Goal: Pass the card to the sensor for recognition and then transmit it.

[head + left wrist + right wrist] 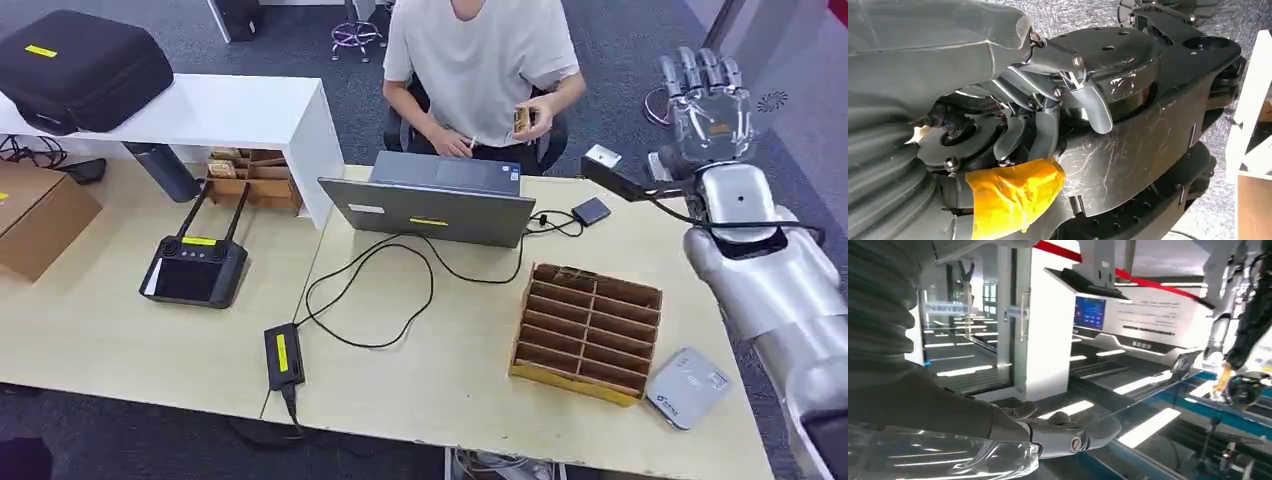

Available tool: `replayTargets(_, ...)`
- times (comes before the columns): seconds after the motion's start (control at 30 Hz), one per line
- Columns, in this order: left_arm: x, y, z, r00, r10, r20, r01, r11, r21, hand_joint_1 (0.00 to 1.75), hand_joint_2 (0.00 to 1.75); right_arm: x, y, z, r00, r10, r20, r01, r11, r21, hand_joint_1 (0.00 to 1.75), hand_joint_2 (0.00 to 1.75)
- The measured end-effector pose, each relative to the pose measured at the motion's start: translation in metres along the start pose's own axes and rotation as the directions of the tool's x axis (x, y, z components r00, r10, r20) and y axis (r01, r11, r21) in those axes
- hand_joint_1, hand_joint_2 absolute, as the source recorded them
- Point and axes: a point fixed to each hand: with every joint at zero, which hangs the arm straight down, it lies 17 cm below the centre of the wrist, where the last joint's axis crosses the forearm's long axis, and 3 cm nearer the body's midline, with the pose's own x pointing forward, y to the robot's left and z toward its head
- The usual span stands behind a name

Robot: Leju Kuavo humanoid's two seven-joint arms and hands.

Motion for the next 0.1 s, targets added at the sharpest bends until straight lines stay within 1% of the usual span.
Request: replayTargets(0.1, 0.0, 0.001, 0.0, 1.0, 0.002, 0.004, -0.002, 1.0, 0.012, 0.0, 1.75, -0.029, -0.004, 0.002, 0.999, 0.017, -0.042, -0.017, 1.0, -0.015, 0.0, 1.75)
